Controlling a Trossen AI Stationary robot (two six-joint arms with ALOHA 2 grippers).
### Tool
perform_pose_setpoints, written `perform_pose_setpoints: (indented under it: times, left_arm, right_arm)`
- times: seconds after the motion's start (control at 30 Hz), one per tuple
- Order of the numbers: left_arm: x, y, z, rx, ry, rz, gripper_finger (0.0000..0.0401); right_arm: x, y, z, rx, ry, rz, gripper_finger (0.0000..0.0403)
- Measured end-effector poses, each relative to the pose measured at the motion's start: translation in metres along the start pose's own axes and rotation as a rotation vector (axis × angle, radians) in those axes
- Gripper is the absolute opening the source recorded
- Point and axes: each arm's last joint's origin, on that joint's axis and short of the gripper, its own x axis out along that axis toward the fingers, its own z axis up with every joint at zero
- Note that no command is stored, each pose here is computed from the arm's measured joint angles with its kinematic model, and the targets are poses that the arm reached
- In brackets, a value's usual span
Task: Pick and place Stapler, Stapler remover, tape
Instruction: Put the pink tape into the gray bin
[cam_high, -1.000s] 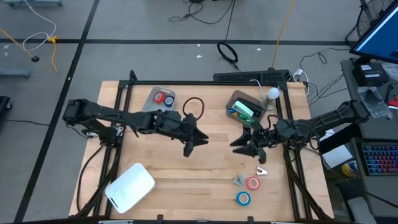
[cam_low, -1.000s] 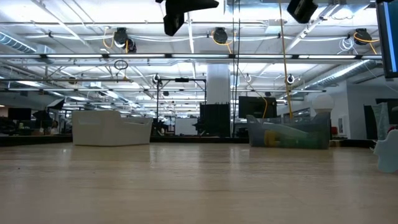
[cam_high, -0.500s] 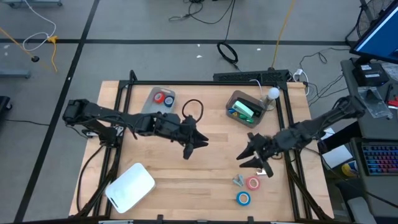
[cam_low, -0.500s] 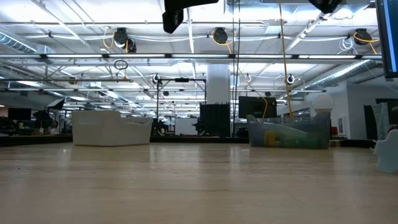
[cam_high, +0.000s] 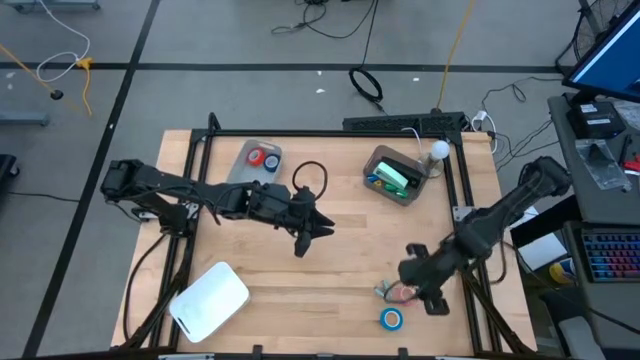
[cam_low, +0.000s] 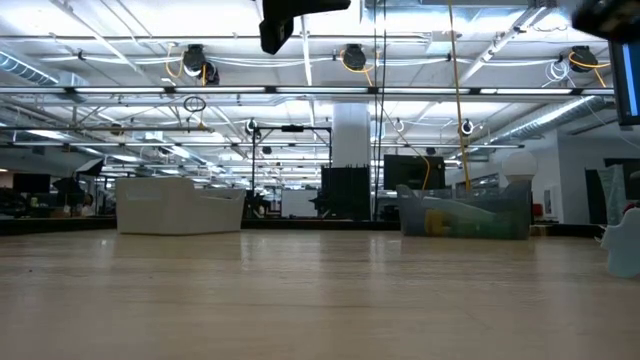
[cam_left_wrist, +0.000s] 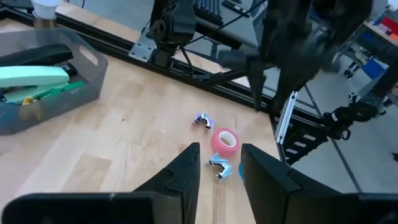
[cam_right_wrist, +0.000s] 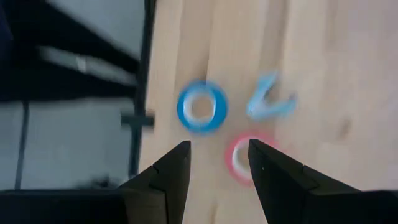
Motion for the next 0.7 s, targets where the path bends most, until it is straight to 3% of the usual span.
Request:
perform_pose_setpoints:
  times: [0.17, 0.4, 0.7]
  left_arm:
    - [0.000, 0.000, 0.000, 0.015, -0.001, 0.006, 0.0115]
    - [0.000, 0.001, -0.003, 0.014, 0.024, 0.016, 0.0115]
    - [0.000, 0.000, -0.005, -0.001, 0.044, 0.019, 0.0115]
  right_arm:
    - [0.033, 0.007, -0.007, -0.078, 0.148, -0.004, 0.0155]
    - [0.065, 0.010, -0.008, -0.229, 0.221, -0.040, 0.0155]
    - [0.081, 0.008, -0.009, -0.256, 0.258, -0.089, 0.0155]
